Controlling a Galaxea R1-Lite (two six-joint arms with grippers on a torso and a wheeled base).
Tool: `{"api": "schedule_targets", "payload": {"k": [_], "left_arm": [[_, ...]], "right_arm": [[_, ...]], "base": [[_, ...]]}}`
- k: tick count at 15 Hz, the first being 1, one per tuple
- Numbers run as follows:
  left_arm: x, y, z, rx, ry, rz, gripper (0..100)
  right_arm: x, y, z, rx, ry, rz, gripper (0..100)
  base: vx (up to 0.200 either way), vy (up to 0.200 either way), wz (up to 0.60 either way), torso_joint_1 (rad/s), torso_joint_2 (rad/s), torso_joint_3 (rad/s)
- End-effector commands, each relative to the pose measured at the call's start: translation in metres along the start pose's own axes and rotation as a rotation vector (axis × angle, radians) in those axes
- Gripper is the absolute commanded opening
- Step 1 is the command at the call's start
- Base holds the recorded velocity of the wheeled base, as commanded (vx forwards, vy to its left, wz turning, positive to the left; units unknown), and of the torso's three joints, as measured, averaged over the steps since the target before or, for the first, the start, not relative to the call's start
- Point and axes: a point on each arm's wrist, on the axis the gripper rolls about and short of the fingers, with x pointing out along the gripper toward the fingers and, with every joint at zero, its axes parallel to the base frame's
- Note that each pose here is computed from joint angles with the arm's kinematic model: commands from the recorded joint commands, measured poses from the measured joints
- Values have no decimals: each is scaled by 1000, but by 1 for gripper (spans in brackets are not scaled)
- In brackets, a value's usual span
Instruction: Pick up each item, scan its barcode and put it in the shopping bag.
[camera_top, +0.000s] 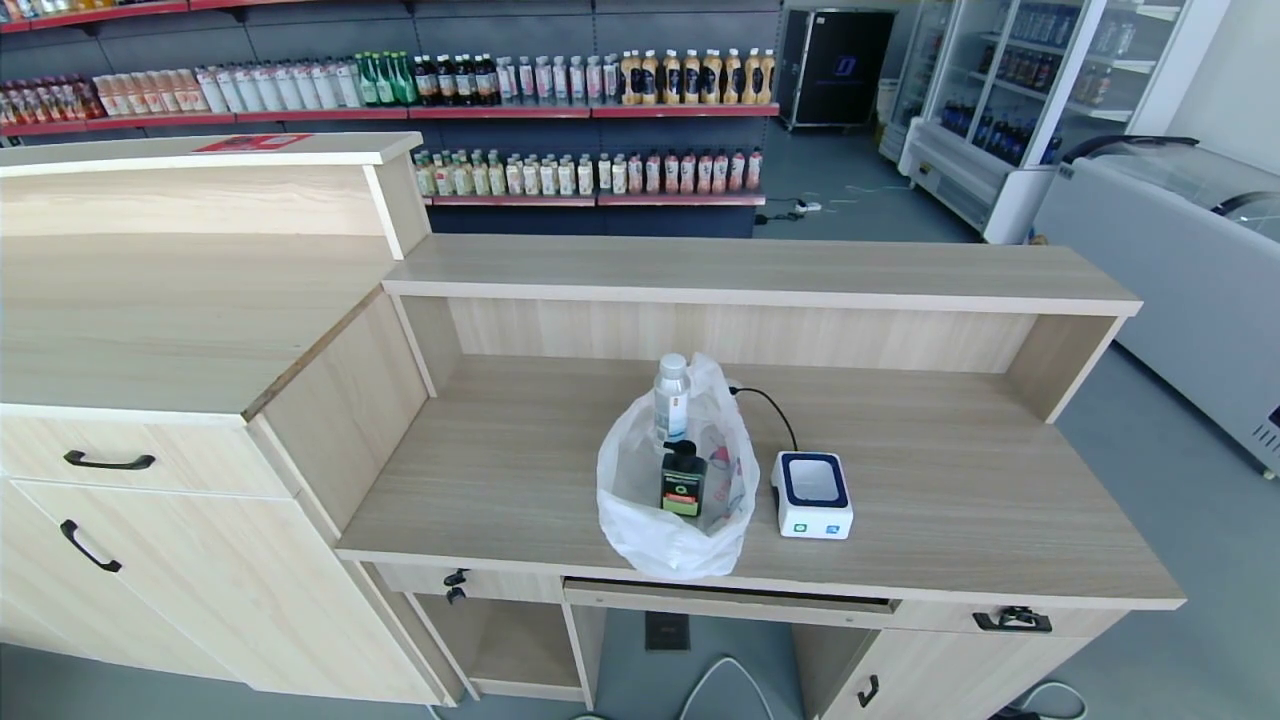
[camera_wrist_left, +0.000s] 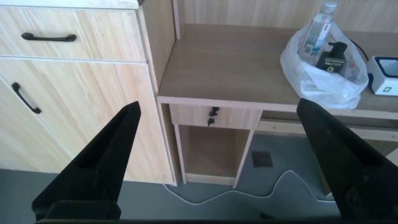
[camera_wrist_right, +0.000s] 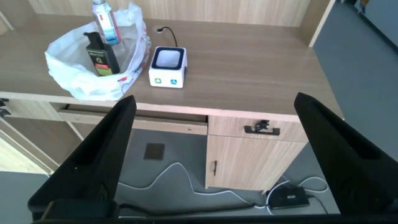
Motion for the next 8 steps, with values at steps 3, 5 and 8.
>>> {"api": "schedule_targets", "payload": {"k": [3, 5, 8], "left_arm": [[0, 0, 0, 0, 0, 0, 100], [0, 0, 0, 0, 0, 0, 100], [0, 0, 0, 0, 0, 0, 100]], "right_arm": [[0, 0, 0, 0, 1, 2, 100], [0, 0, 0, 0, 1, 2, 100], [0, 0, 0, -2, 2, 0, 100]], "base": [[0, 0, 0, 0, 0, 0], [0, 0, 0, 0, 0, 0], [0, 0, 0, 0, 0, 0]]}}
